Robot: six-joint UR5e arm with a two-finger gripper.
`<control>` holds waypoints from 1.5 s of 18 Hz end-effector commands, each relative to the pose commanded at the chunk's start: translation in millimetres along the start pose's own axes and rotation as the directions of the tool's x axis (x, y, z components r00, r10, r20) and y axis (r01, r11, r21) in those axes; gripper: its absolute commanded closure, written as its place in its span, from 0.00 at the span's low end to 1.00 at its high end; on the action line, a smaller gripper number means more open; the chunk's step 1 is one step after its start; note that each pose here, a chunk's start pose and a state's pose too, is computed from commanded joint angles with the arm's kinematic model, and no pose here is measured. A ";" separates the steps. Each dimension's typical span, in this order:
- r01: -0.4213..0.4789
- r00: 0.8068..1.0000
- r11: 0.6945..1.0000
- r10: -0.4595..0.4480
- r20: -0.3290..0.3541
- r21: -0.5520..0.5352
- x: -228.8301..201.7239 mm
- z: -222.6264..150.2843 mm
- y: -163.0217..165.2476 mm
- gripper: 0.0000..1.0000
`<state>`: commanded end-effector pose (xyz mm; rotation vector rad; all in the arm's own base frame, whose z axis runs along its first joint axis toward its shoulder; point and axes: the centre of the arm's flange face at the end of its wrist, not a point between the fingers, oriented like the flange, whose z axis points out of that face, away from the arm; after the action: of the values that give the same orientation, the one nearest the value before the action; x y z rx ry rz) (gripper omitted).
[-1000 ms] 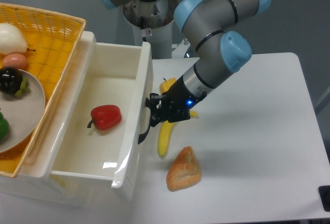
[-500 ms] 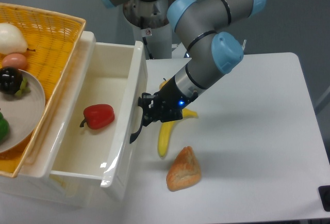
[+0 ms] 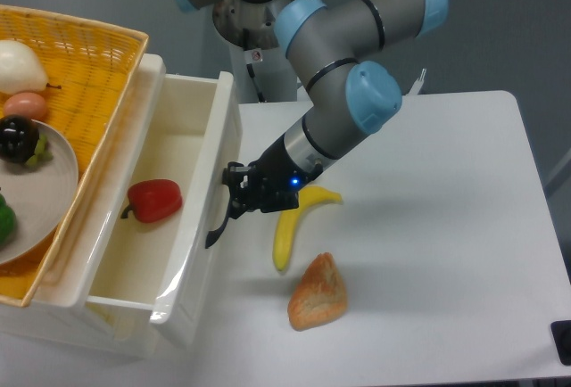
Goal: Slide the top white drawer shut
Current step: 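Push the drawer front with the gripper into the cabinet, then lift the gripper away from the closed drawer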
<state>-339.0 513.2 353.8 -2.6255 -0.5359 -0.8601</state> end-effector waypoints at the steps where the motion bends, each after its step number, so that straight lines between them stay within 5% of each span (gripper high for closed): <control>1: -0.002 1.000 1.000 0.002 -0.002 -0.005 2.8 2.5 -0.3 0.96; 27: -0.010 1.000 0.998 0.009 -0.016 -0.056 61.4 36.9 -3.1 0.95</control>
<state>-276.2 546.3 364.0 -2.6669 -0.5017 -0.9050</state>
